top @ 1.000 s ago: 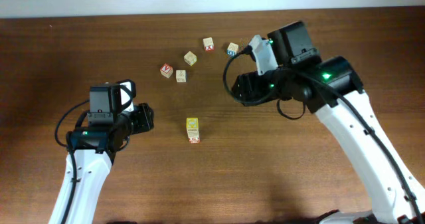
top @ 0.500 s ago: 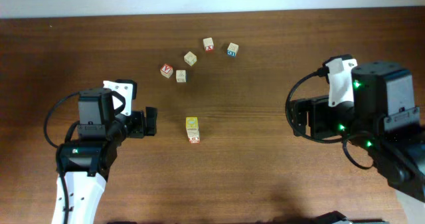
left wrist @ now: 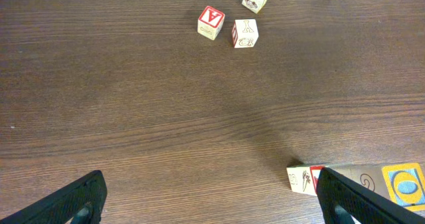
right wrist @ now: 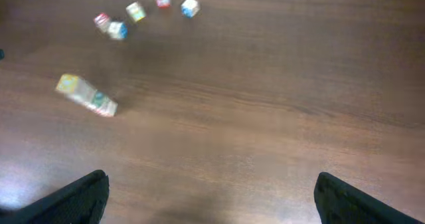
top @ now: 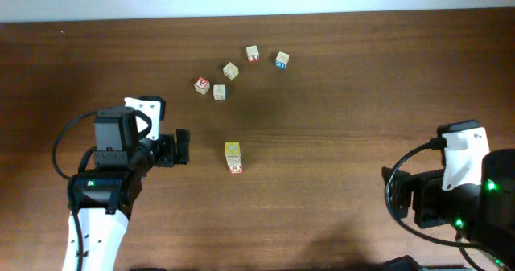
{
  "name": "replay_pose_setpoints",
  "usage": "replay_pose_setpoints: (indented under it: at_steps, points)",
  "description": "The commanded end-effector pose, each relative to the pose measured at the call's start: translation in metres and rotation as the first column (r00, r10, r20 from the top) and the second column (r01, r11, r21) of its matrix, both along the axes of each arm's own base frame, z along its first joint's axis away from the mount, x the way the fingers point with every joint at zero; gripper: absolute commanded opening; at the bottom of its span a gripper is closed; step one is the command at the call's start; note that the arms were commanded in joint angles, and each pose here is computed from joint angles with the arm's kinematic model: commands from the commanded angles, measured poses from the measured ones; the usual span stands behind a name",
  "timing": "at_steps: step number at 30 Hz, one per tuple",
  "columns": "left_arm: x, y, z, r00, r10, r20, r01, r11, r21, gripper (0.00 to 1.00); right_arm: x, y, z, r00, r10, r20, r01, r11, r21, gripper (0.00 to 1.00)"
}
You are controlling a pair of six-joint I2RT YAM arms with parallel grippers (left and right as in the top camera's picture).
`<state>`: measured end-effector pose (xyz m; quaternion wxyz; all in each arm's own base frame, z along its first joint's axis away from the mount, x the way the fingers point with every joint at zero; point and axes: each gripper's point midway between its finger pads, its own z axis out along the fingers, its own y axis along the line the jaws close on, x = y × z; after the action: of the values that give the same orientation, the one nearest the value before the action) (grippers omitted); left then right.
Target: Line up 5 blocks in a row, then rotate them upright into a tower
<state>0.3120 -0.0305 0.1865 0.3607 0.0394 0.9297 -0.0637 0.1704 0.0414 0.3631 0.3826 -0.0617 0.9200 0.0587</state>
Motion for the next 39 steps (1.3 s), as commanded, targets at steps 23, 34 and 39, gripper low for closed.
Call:
replay_pose_setpoints:
  at_steps: [23,34,39]
  points:
    - [0.002,0.002,0.011,0.999,0.002,0.033,-0.003,1.0,0.01,0.99,0.057,-0.028,-0.065,0.791,-0.053,0.609,0.093,0.995,-0.034,0.99]
    - [0.002,0.002,0.011,0.999,0.002,0.033,-0.003,1.0,0.01,0.99,0.069,-0.018,-0.146,0.633,-0.025,0.774,0.042,0.999,-0.003,0.99]
    - [0.002,0.002,0.011,0.999,0.002,0.033,-0.003,1.0,0.01,0.99,0.075,-0.012,-0.19,0.71,-0.001,0.704,0.015,1.0,-0.013,0.99]
